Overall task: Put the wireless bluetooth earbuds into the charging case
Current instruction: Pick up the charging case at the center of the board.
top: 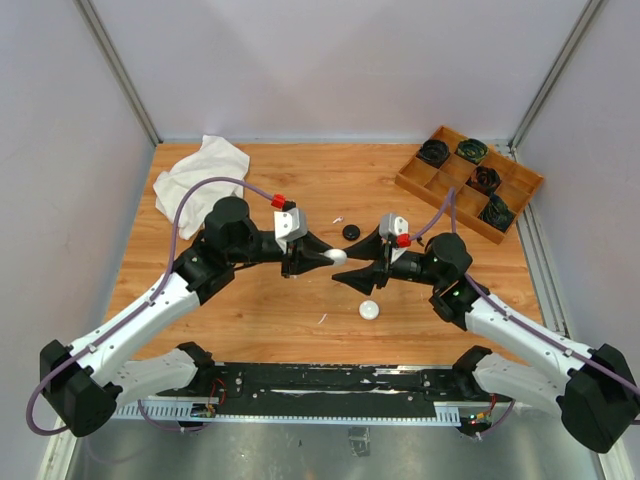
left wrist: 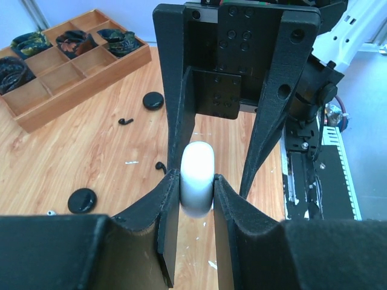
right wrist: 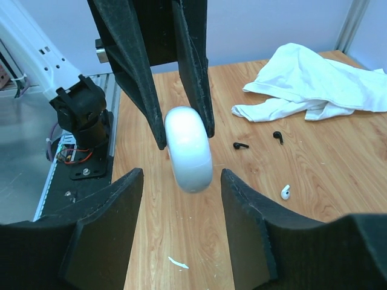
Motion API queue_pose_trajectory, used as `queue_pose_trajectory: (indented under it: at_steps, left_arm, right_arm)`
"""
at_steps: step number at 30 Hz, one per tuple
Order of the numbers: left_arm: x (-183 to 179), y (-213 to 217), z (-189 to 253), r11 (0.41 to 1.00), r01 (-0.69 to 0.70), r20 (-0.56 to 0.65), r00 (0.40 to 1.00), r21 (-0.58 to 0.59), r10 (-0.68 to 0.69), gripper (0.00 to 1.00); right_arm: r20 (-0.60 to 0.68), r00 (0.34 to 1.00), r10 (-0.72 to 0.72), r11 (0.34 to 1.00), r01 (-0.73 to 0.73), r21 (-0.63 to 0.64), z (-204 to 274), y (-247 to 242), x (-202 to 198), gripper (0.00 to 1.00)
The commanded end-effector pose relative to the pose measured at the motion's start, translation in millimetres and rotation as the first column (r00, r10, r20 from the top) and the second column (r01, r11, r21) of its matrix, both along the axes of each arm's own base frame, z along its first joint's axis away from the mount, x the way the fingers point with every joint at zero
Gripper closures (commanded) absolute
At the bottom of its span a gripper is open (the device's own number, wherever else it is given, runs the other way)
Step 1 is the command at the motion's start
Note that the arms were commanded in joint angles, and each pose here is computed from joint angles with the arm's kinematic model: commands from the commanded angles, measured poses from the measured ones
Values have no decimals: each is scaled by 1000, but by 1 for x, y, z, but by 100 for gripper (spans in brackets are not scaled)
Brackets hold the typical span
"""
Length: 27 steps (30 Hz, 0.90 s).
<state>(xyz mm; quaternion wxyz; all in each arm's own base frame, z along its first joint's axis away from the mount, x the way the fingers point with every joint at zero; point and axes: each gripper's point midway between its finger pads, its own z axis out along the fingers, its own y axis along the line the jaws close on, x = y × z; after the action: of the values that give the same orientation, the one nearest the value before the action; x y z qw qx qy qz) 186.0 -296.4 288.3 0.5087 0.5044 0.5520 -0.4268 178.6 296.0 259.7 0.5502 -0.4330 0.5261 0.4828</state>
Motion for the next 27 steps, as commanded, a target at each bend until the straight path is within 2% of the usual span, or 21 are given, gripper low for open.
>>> queue_pose_trajectory:
  at_steps: [1, 6, 14, 27]
  left_arm:
    - [-9, -3, 15, 999, 48, 13, 999, -18, -48, 95]
    - [-10, -4, 14, 998, 58, 0, 998, -13, -58, 95]
    - [-12, -6, 18, 997, 78, -11, 997, -27, -79, 96]
    - [-16, -4, 26, 996, 72, 10, 997, -59, -71, 99]
  right_arm:
    - [63, 996, 56, 997, -60, 55, 22, 2, -6, 48]
    - [74, 994, 84, 994, -88, 62, 25, 2, -12, 59]
    - [68, 993, 92, 993, -97, 62, 22, 2, -13, 67]
    - [68, 992, 106, 992, -111, 66, 20, 2, -16, 64]
